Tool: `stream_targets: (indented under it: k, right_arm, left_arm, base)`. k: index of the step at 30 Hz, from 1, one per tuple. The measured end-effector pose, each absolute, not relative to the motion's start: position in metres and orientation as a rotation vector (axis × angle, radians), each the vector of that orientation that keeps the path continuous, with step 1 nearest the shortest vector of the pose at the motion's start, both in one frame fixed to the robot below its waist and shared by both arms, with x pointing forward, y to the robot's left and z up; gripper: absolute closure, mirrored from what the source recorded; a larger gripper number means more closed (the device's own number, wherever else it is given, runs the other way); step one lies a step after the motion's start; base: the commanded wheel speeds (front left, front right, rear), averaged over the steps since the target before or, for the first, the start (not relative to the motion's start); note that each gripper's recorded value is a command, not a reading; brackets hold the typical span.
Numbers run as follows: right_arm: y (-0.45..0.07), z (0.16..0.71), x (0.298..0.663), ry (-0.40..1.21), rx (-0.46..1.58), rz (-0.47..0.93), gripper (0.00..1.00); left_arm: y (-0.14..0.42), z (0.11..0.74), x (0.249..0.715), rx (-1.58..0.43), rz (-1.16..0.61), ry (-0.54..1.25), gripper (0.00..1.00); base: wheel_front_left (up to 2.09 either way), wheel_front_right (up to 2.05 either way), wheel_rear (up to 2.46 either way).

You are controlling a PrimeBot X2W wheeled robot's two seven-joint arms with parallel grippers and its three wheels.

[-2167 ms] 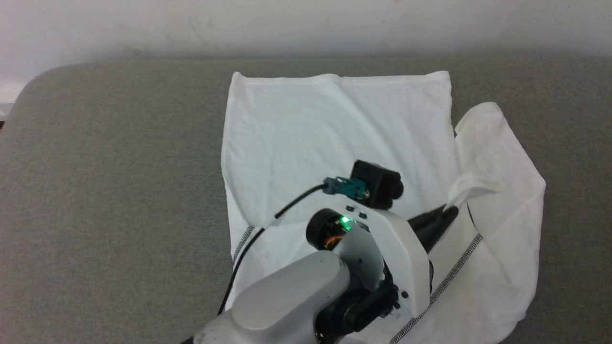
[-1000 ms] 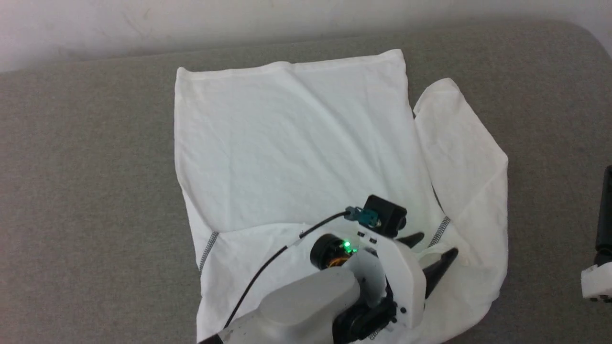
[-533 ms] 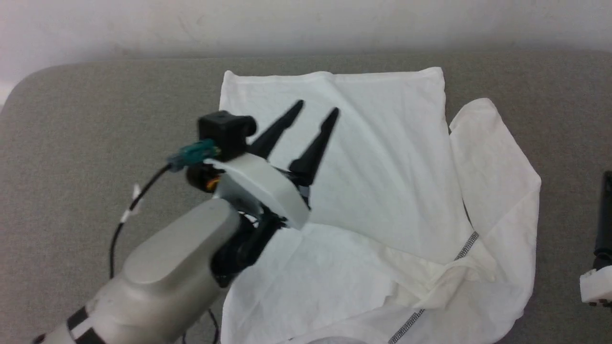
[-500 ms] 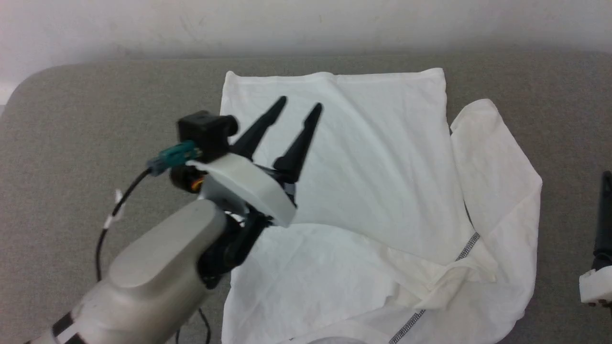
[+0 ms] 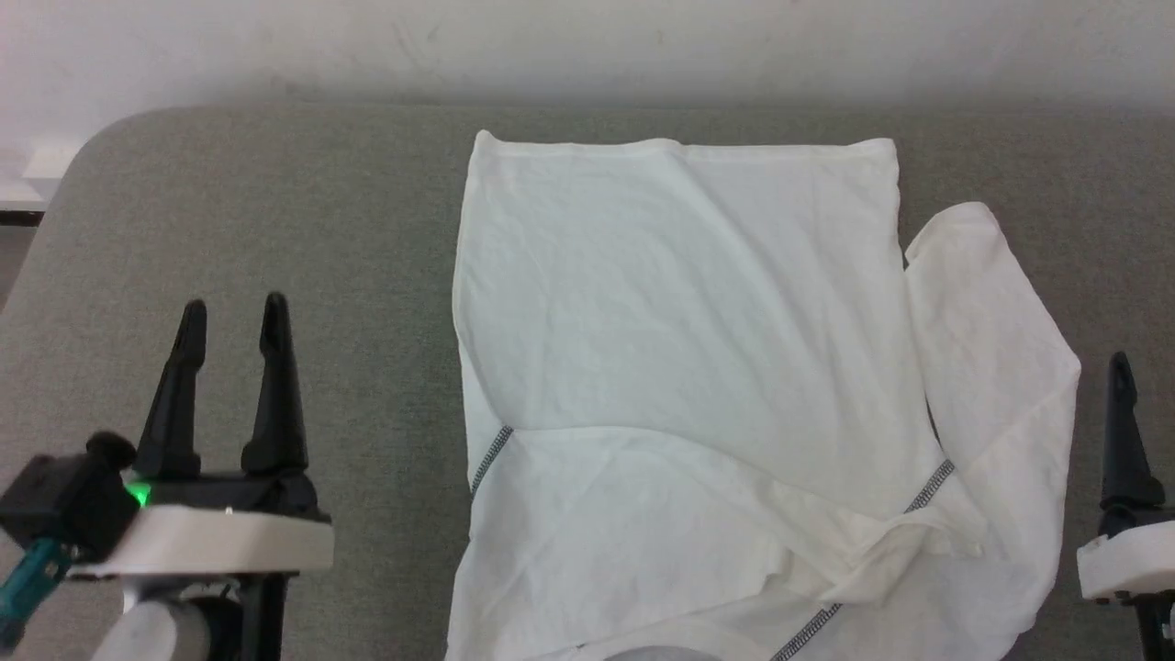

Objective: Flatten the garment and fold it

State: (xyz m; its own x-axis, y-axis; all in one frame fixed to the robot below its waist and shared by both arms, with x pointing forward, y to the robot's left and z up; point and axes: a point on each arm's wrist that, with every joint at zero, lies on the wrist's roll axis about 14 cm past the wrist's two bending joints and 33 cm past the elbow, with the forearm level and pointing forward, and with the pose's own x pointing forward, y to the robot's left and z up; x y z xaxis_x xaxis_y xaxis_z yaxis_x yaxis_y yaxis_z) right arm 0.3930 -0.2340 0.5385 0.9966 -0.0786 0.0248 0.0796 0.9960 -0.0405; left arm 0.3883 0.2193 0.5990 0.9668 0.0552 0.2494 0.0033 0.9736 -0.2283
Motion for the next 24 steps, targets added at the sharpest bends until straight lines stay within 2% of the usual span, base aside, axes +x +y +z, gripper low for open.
stream_targets:
  k: [9,17,24]
  right_arm:
    - [-0.22,0.513,0.397,0.023,-0.001,-0.038,0.0]
    - [-0.216,0.508,0.401,0.03,0.004,-0.028,0.0]
    - [-0.208,0.55,0.444,-0.071,-0.021,-0.017,0.0]
  left_arm:
    - [0.242,0.534,0.342,-0.128,0.127,-0.109,0.0]
    - [0.243,0.526,0.339,-0.162,0.143,-0.109,0.0]
    - [0.24,0.52,0.354,-0.187,0.121,-0.105,0.0]
  base:
    - [0.0,0.0,0.0]
    - [0.0,0.0,0.0]
    - [0.0,0.0,0.0]
